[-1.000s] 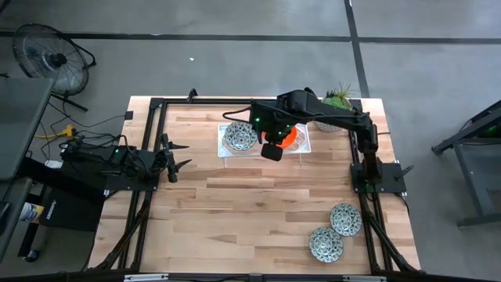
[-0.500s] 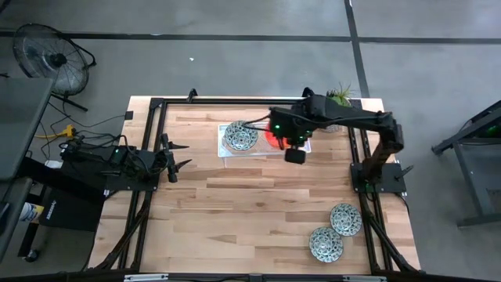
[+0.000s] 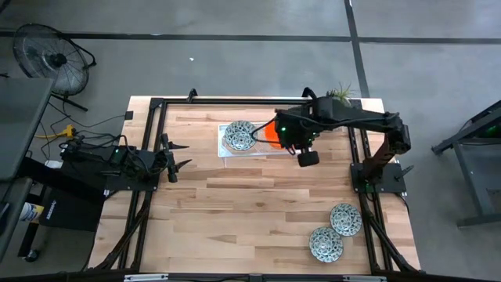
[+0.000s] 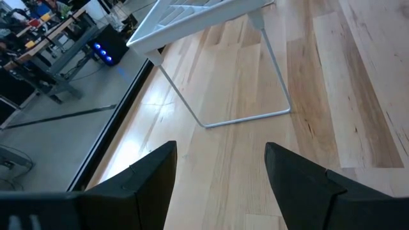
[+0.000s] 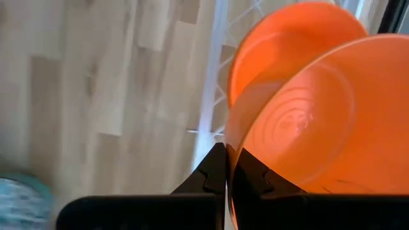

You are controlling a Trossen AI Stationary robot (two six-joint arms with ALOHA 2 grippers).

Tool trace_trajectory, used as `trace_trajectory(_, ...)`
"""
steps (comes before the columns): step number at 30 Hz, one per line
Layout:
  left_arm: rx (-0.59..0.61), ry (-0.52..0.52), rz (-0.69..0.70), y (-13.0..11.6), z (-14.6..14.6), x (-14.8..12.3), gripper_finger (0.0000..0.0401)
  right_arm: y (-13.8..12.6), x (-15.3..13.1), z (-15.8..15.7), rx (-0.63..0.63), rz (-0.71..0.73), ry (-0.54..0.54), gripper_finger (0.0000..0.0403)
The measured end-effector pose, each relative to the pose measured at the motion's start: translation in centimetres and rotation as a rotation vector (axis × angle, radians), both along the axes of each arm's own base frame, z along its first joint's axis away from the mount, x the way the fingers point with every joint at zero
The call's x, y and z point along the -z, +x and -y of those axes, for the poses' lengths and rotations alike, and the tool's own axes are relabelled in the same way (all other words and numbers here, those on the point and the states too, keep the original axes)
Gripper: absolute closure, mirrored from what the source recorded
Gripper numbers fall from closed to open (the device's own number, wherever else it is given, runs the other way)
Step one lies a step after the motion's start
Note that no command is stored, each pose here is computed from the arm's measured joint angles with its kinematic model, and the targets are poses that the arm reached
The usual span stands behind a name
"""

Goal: Pick & Place Mini bowls
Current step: Stack the orange bowl on top of the other orange bowls on the shelf

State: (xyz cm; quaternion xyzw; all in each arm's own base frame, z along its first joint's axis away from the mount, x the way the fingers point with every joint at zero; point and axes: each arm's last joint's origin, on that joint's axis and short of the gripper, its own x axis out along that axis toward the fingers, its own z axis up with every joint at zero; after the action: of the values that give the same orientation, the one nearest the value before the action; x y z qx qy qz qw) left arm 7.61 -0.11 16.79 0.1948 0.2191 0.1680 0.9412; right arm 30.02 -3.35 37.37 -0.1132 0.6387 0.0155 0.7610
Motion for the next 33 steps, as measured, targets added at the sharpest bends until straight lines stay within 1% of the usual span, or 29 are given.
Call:
trace_trajectory(3, 0.000, 0.000, 0.000, 0.0, 0.0, 0.0, 0.0169, 0.7, 0.6, 0.2, -0.079, -0.029, -0.059, 0.0403)
trace_trajectory(5, 0.000, 0.000, 0.001, 0.0, 0.0, 0.0, 0.0169, 1.0, 0.7, 0.3, -0.126, -0.023, -0.100, 0.0403)
trace_trajectory(9, 0.000, 0.000, 0.001, 0.0, 0.0, 0.0, 0.0169, 1.6, 1.1, 0.4, -0.180, -0.026, -0.119, 0.0403)
trace_trajectory(19, 0.003, -0.002, 0.000, 0.0, 0.0, 0.0, 0.0169, 2.7, 2.3, 0.4, -0.231, -0.056, -0.091, 0.0403)
trace_trajectory(25, 0.022, -0.011, 0.000, 0.0, 0.1, 0.0, 0.0169, 3.1, 2.9, 0.7, -0.226, -0.073, -0.082, 0.0403)
trace_trajectory(33, 0.022, -0.011, -0.001, 0.0, 0.1, 0.0, 0.0169, 3.1, 2.8, 0.8, -0.211, -0.073, -0.088, 0.0402)
